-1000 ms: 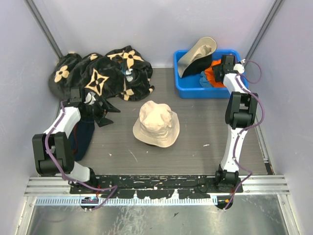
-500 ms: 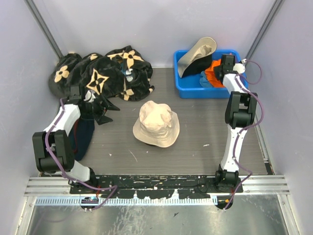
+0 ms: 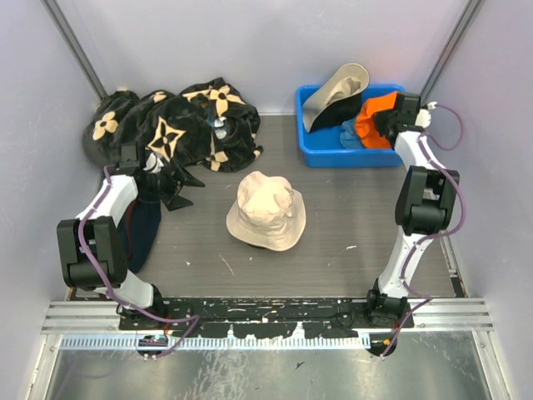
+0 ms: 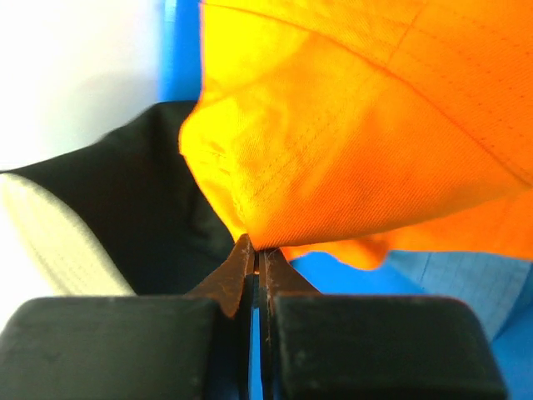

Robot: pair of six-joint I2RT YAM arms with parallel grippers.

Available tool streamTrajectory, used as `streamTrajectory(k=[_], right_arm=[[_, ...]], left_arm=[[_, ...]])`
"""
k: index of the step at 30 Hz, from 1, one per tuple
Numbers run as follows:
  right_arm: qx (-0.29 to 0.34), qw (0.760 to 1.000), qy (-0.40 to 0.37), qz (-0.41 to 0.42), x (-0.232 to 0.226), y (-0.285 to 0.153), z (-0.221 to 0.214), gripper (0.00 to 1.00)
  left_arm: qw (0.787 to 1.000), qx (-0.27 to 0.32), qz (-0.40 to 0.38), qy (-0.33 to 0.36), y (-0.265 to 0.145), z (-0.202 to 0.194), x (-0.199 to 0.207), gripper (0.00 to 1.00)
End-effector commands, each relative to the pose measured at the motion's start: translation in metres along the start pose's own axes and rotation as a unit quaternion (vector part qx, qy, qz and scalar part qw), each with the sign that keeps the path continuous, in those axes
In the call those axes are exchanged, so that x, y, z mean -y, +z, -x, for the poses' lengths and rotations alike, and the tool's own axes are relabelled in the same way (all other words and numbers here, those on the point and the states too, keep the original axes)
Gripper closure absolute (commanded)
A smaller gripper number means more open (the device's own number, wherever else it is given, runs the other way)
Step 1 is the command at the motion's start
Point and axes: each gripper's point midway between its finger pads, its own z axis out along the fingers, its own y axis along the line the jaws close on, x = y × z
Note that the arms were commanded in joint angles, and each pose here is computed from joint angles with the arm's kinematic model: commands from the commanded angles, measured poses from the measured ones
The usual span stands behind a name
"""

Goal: Stack the hats

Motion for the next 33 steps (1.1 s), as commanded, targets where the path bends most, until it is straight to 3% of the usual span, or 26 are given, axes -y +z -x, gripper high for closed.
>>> streamTrajectory(k=[1,11,33], right_arm=[[0.006,0.99,0.041,0.138,-0.088,-0.082,0.036,0.99],[-0.056,0.967,0.082,0.236,-0.147,-0.163,0.044,0.99],[-0.233,0.888,0.132,0.374,-0.244,-0.343,-0.017,0.99]], left_arm=[[0.999,0.004,-0.033,0.02,-0.005,0.006,0.02,0.17],[0.998,0.004,-0.06,0.029,-0.01,0.001,0.03,0.17],[0.993,-0.01,-0.109,0.045,-0.002,-0.001,0.053,0.16]])
